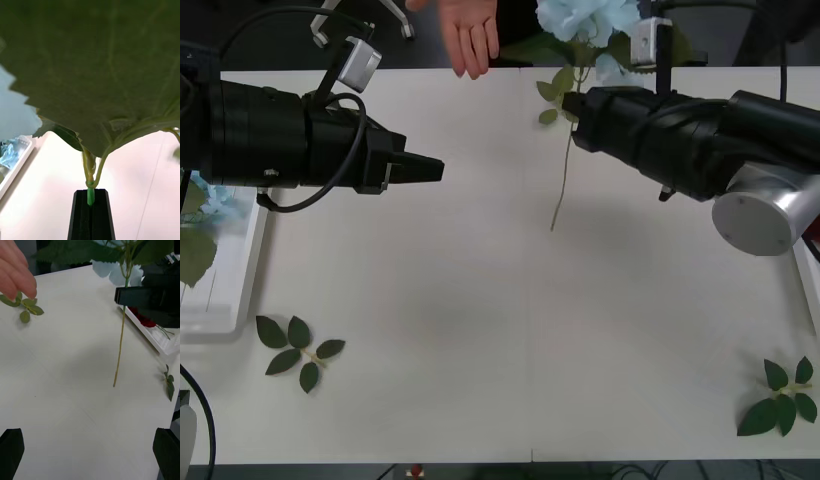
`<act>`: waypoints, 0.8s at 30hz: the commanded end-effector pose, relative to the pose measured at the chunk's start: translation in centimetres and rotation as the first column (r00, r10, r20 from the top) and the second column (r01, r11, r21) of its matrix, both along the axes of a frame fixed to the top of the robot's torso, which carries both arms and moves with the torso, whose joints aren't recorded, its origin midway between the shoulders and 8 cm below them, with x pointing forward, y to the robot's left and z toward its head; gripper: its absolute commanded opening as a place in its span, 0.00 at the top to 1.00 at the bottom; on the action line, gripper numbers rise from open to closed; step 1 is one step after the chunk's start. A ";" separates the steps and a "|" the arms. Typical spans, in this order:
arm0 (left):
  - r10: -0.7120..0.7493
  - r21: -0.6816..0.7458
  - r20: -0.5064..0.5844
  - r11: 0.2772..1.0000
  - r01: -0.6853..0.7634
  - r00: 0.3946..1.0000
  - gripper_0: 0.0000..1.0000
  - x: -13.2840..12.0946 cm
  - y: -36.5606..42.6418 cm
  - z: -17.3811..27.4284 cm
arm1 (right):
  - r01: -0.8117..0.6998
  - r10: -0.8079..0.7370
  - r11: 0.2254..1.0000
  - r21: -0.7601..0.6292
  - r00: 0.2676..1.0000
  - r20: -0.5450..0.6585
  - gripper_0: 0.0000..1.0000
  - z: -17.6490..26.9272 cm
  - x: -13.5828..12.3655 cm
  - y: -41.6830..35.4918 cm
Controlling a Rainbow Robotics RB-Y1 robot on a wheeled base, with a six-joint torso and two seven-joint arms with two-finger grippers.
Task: Place the red flowers into the right box and the blue flowers into the left box. If a person shows an open palm, hand one flower to the person first, then continue sorting.
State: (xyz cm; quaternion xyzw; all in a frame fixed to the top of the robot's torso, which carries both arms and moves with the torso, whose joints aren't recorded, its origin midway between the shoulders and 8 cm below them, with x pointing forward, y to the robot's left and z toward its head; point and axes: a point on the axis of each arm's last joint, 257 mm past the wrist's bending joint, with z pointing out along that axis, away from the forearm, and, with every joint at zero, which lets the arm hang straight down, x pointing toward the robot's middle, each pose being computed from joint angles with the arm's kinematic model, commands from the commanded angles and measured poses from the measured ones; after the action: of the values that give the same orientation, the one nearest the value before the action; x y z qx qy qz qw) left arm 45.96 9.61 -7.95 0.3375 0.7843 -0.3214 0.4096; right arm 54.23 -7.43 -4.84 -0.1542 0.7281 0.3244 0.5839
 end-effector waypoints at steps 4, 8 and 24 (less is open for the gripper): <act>-0.005 -0.003 0.032 1.000 0.005 0.999 0.00 -0.4 0.3 0.6 | -0.029 0.051 0.995 -0.095 0.967 0.248 1.00 6.3 0.2 1.7; -0.004 -0.004 0.031 1.000 0.004 1.000 0.00 -0.4 0.3 0.6 | -0.035 0.075 0.992 -0.120 0.933 0.351 1.00 9.4 0.0 3.2; -0.007 -0.008 0.034 1.000 0.007 0.999 0.00 -0.4 0.2 0.7 | -0.031 0.094 0.993 -0.116 0.804 0.587 1.00 18.5 0.7 8.5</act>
State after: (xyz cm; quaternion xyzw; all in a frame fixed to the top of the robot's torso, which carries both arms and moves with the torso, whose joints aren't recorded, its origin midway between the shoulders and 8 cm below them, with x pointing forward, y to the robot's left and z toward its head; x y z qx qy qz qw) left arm 45.90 9.55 -7.92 0.3374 0.7835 -0.3234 0.4095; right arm 55.33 -0.07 10.69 -0.2797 0.5521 0.2601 0.7411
